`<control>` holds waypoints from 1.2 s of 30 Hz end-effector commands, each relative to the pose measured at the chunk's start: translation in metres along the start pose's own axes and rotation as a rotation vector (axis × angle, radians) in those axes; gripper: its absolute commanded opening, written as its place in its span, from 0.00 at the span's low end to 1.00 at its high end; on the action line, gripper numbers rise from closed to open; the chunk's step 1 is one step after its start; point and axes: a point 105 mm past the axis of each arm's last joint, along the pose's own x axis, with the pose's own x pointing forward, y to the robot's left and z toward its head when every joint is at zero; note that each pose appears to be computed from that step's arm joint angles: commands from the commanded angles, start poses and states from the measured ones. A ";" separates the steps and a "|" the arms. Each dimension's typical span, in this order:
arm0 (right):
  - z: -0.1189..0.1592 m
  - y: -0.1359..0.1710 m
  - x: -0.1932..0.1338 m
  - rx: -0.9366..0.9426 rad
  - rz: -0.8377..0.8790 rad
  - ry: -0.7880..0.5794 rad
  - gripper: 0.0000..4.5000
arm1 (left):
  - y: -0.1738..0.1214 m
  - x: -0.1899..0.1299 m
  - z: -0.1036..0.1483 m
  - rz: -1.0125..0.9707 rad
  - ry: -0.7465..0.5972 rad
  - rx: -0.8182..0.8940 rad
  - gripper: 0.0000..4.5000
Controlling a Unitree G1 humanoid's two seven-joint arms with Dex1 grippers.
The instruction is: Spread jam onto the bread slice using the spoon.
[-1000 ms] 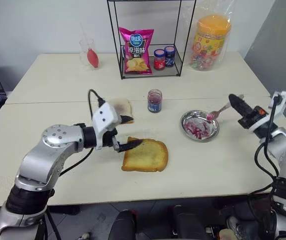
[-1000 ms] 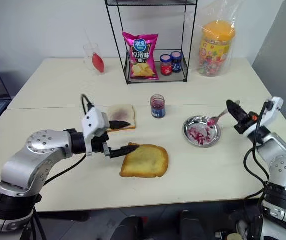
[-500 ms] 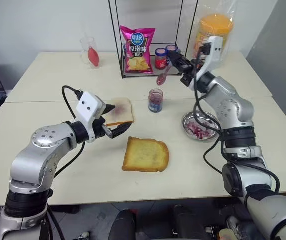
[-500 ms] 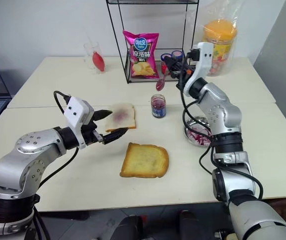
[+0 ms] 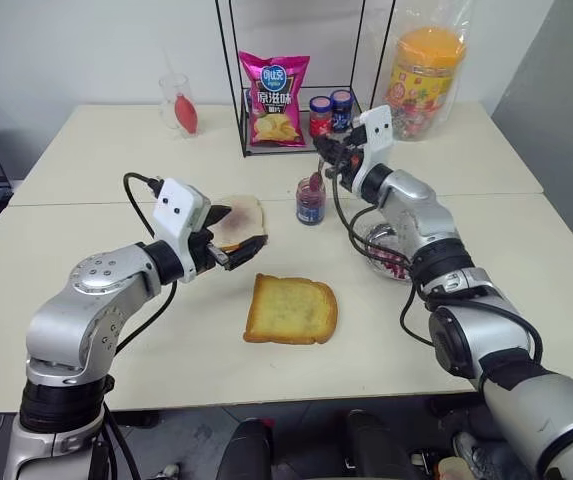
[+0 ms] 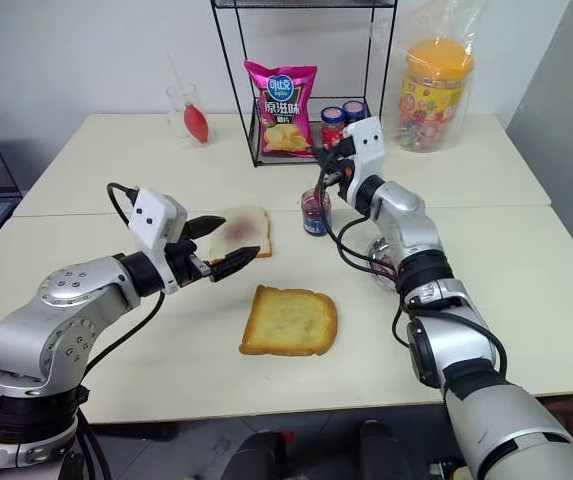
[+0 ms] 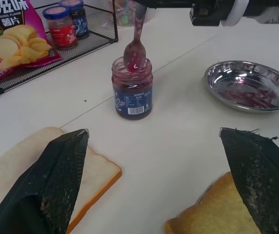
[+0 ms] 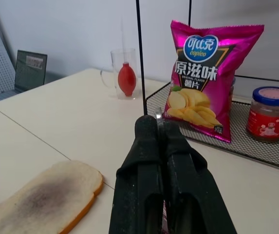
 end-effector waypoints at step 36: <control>-0.016 -0.016 0.010 0.568 -0.238 0.041 0.00 | 0.006 -0.003 0.008 0.027 -0.012 0.036 1.00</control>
